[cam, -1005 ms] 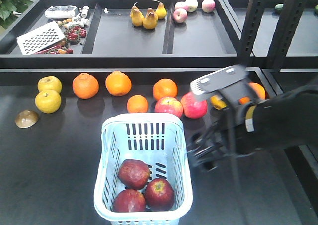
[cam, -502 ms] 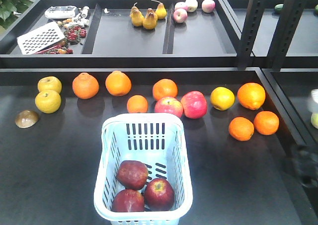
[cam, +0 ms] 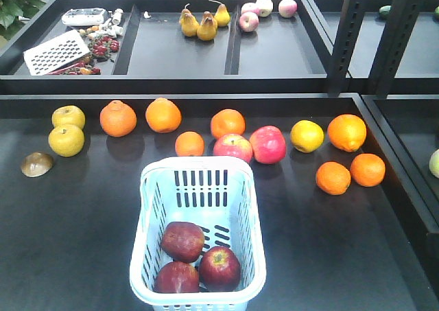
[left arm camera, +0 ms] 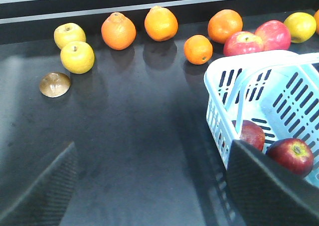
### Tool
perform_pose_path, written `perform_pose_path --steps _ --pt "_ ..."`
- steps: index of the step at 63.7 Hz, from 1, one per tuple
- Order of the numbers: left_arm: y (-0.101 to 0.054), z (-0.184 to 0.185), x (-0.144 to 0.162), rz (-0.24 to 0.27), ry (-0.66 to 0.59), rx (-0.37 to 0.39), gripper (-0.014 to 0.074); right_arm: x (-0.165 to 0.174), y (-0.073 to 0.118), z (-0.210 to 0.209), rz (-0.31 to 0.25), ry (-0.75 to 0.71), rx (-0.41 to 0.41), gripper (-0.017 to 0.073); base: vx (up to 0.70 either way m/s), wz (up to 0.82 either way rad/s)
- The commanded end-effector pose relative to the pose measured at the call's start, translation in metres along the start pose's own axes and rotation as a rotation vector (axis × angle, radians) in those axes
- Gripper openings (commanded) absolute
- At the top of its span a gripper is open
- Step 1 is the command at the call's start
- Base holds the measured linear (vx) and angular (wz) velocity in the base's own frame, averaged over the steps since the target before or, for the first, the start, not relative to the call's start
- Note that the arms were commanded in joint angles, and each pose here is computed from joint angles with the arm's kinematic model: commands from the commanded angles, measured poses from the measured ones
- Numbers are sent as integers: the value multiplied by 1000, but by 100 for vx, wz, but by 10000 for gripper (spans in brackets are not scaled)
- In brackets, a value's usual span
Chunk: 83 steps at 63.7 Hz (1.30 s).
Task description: Pick three apples into basket with both arms
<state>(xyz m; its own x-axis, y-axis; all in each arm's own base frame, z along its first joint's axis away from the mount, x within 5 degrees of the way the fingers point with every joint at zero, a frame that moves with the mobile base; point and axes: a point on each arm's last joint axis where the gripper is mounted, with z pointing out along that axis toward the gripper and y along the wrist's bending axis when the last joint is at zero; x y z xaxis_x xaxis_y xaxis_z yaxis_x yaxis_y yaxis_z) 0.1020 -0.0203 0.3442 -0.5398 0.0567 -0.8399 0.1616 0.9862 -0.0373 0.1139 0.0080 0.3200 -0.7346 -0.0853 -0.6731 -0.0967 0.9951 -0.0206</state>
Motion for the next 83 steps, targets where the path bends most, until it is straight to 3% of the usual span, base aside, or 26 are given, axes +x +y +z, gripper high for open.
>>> perform_pose_path --steps 1,11,18,24,33,36,83 --pt "0 -5 -12 -9 -87 5 590 -10 -2 -6 -12 -77 15 580 0 0" --pt "0 -5 -12 -9 -87 5 583 -10 -2 -6 -12 -81 15 553 0 0" --pt "0 -5 -12 -9 -86 5 501 -10 -2 -6 -12 -81 15 449 0 0" --pt "0 -5 -12 -9 -86 5 352 -10 -2 -6 -12 -81 15 313 0 0" --pt "0 -5 -12 -9 -85 5 54 -10 -2 -6 -11 -81 15 27 0 0" --pt "0 -5 -12 -8 -85 5 -10 -10 -2 -6 -11 -82 15 -15 0 0" --pt "0 -5 -12 -9 -86 5 -8 -10 -2 -6 -11 -76 15 -8 0 0"
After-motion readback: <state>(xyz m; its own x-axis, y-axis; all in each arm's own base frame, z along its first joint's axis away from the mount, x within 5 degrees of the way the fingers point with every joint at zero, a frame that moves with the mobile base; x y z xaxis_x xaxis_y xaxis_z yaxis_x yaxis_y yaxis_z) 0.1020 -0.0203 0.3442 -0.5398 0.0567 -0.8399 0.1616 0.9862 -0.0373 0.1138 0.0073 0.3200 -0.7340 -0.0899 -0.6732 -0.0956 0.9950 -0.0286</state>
